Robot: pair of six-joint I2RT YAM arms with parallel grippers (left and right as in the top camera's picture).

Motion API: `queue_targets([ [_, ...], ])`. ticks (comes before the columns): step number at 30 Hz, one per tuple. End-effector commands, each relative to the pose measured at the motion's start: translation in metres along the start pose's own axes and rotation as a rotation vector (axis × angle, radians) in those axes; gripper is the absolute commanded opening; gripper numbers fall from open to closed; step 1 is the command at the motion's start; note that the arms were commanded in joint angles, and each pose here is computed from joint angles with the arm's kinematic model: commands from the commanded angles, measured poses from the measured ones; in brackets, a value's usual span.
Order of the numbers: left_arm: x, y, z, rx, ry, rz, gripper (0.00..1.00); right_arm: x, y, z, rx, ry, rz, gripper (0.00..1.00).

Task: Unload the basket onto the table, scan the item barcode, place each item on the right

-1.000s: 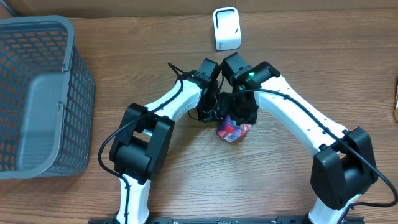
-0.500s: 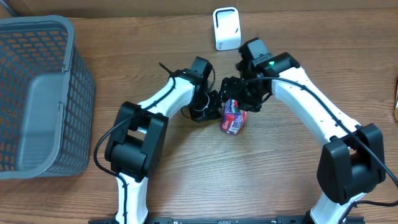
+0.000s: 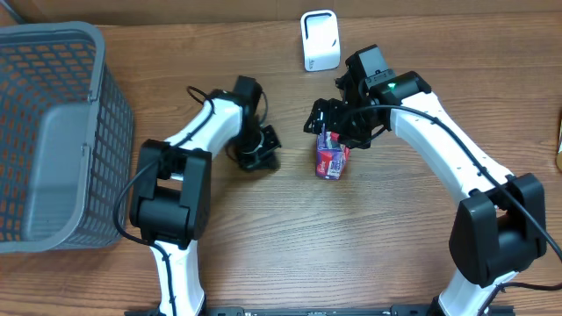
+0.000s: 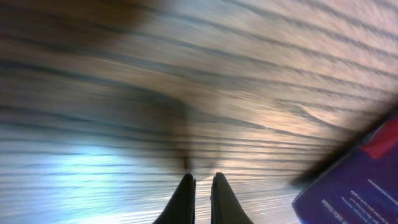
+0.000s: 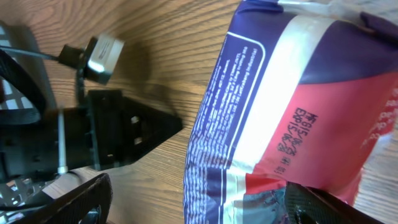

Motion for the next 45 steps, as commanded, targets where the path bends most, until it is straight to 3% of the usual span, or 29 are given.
queue_targets([
  [1,0.018,-0.046,0.006,0.084,0.01,-0.135,0.04,0.004,0.019,0.002,0.009,0.004,0.021,0.89],
  [8,0.014,-0.136,0.01,0.232,-0.023,-0.386,0.04,0.005,0.041,0.011,0.082,-0.01,0.051,0.89],
  [11,0.006,-0.167,0.009,0.215,-0.023,-0.465,0.04,0.003,0.044,0.02,0.11,-0.046,0.053,0.95],
  [16,-0.006,-0.193,0.01,0.161,-0.022,-0.52,0.06,-0.001,0.045,0.037,0.157,-0.117,0.069,0.96],
  [21,-0.007,-0.194,0.012,0.167,-0.024,-0.514,0.25,0.012,0.019,0.052,0.168,-0.177,0.032,0.97],
  [27,-0.008,-0.193,0.013,0.177,-0.015,-0.506,0.34,0.027,-0.023,0.054,0.148,-0.203,0.0,1.0],
  [30,-0.008,-0.192,0.013,0.177,-0.014,-0.505,0.43,0.031,-0.035,0.036,0.05,-0.153,-0.011,1.0],
  [32,-0.008,-0.192,0.013,0.179,-0.015,-0.503,0.58,0.035,-0.04,0.016,-0.048,-0.108,-0.021,1.0],
  [33,-0.008,-0.192,0.013,0.179,-0.015,-0.503,0.72,0.035,-0.041,0.008,-0.084,-0.102,-0.022,1.0],
  [37,-0.008,-0.192,0.013,0.177,-0.015,-0.504,0.98,0.03,-0.03,-0.014,-0.1,-0.232,0.045,1.0],
  [41,-0.007,-0.192,0.012,0.173,-0.015,-0.509,1.0,0.019,-0.006,-0.03,-0.105,-0.239,0.122,0.93],
  [45,-0.006,-0.189,0.013,0.178,-0.016,-0.504,1.0,0.01,0.008,-0.042,-0.109,-0.223,0.159,0.95],
])
Point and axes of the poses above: each gripper's point midway between its finger pads, its own y axis out along the fingers, its own z axis along the line the jaws close on, x = y × z, the point moved 10 cm from there along -y, back along the fingers, and after that the axes turned 12 degrees about -y, right-handed, at the moved point
